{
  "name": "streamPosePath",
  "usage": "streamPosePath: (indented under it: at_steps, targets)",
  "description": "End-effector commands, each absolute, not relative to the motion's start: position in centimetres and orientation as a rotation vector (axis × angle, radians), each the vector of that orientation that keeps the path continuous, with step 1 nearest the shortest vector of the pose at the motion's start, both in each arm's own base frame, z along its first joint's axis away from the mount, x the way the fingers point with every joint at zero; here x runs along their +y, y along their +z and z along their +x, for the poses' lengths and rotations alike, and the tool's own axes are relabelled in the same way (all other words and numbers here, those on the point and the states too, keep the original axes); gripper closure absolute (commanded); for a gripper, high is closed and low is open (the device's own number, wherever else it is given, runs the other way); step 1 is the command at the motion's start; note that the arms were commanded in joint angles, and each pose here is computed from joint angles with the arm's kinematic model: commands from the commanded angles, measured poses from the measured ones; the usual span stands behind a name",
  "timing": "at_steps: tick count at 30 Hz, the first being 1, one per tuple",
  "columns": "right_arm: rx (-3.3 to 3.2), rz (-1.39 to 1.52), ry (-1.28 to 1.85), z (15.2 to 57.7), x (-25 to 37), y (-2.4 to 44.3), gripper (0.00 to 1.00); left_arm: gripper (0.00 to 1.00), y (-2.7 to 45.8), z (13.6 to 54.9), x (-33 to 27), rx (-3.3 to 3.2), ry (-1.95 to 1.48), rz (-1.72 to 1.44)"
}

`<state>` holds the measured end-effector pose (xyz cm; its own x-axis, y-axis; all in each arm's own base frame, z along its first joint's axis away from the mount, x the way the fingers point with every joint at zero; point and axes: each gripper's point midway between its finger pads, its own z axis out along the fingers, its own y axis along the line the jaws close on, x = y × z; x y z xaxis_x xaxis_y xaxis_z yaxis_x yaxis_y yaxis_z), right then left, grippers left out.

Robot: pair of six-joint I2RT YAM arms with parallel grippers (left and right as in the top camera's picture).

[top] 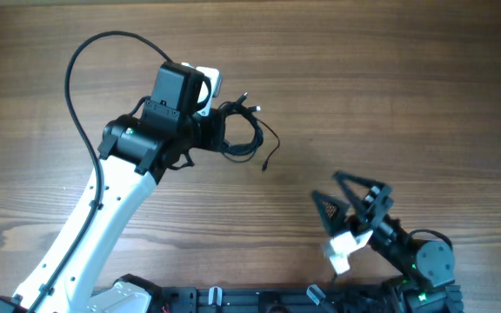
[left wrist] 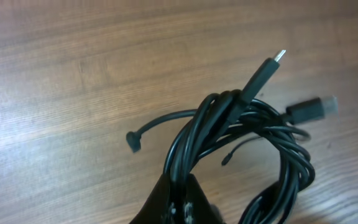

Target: Untangle cables

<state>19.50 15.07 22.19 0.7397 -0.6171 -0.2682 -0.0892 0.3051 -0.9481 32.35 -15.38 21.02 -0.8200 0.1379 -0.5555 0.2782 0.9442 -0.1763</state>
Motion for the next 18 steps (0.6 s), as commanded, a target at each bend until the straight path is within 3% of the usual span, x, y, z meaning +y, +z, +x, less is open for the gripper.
streamPosePath:
  at_steps: [1,8,10,15,18]
  targets:
    - [0.952,-1.031,-0.220,22.1,13.8,23.6,0.00,0.96,22.4,32.8,-15.9,2.489,-0.374,0.280]
    - [1.094,-1.036,-0.002,28.0,16.9,28.8,0.00,0.96,22.7,33.3,-16.0,2.465,-0.378,0.284]
    - [1.031,-1.133,0.114,27.8,19.1,29.2,0.00,0.96,22.8,33.3,-16.0,2.461,-0.378,0.283]
    - [0.750,-1.455,0.699,18.6,23.1,26.8,0.00,0.96,23.0,35.5,-11.1,2.452,-0.332,0.092]
    - [0.895,-1.479,1.247,14.5,22.8,25.8,0.00,0.96,23.8,35.0,-11.8,2.388,-0.532,0.378]
